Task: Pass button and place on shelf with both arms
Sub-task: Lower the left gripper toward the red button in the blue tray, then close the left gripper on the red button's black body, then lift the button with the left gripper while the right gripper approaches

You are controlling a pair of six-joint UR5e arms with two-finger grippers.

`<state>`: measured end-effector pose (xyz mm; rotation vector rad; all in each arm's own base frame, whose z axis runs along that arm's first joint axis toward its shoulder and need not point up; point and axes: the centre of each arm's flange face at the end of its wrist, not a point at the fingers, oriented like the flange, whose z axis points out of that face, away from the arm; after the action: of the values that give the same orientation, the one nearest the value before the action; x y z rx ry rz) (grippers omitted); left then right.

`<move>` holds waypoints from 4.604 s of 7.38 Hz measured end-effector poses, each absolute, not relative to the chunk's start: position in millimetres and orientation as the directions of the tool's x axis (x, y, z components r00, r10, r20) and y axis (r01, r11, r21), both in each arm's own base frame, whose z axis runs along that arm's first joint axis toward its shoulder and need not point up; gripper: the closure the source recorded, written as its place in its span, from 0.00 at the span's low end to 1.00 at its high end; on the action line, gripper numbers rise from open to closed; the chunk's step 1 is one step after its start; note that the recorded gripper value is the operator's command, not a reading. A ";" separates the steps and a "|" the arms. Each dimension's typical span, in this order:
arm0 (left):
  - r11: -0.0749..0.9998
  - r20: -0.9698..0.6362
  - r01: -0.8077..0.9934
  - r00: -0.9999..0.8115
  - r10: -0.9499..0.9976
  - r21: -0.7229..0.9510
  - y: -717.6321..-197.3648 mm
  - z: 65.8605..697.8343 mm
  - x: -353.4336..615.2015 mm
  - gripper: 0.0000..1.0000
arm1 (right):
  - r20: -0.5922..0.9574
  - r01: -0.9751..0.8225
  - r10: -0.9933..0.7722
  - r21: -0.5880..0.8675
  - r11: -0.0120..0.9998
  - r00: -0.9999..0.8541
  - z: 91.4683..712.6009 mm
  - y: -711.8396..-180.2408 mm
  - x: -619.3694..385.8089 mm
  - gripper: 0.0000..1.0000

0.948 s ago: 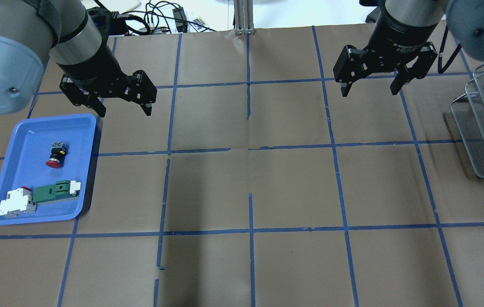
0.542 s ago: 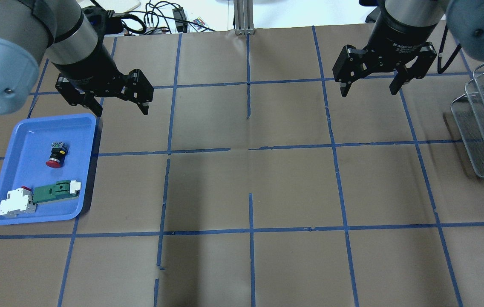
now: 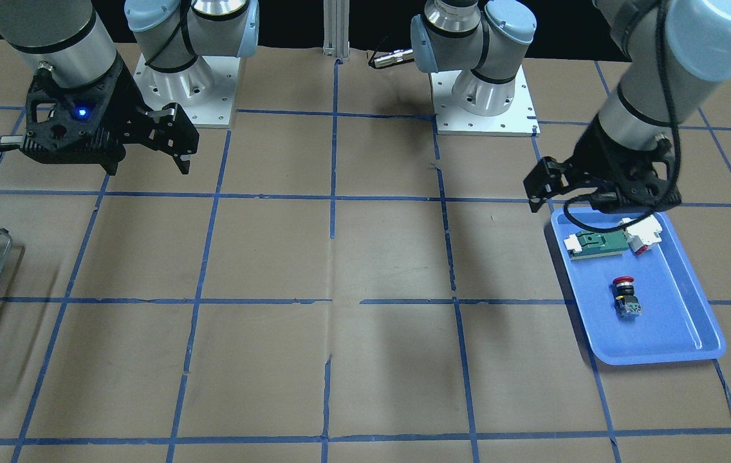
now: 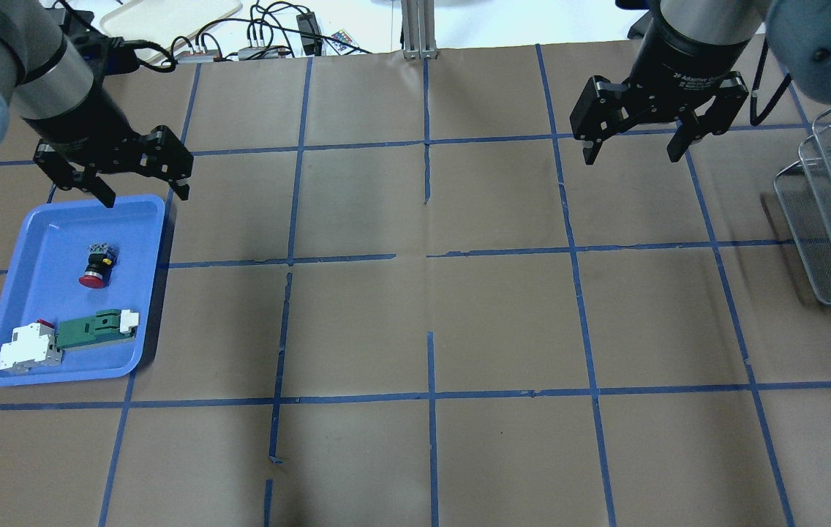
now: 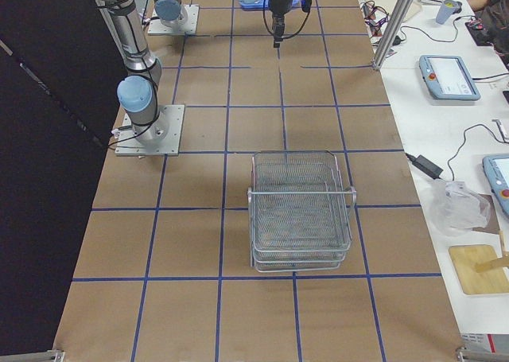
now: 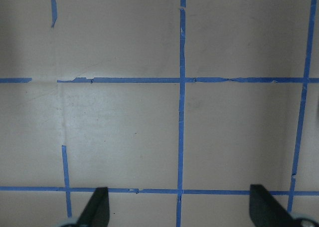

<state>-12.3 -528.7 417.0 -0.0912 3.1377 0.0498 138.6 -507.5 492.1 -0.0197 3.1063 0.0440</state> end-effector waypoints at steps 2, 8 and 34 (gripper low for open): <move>1.000 -0.005 0.000 -1.000 0.000 0.000 -538.7 343.0 87.3 0.06 | -0.036 -0.013 -0.012 0.027 1.000 -0.999 492.5 -507.2 138.6 0.00; 0.994 0.017 0.107 -0.994 0.107 0.035 -541.0 200.6 205.6 0.28 | 0.002 -0.034 -0.034 0.018 0.999 -0.999 496.7 -509.5 131.4 0.00; 0.101 -0.030 0.842 -0.138 0.990 -0.531 -533.6 428.7 -368.5 1.00 | -0.156 -0.734 -0.901 -0.531 0.423 -0.406 502.5 -539.8 51.9 0.00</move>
<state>-368.5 -533.6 428.7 2.2422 2.5532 -0.7698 51.9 -539.8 502.5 -1.3897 2.2623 -0.5374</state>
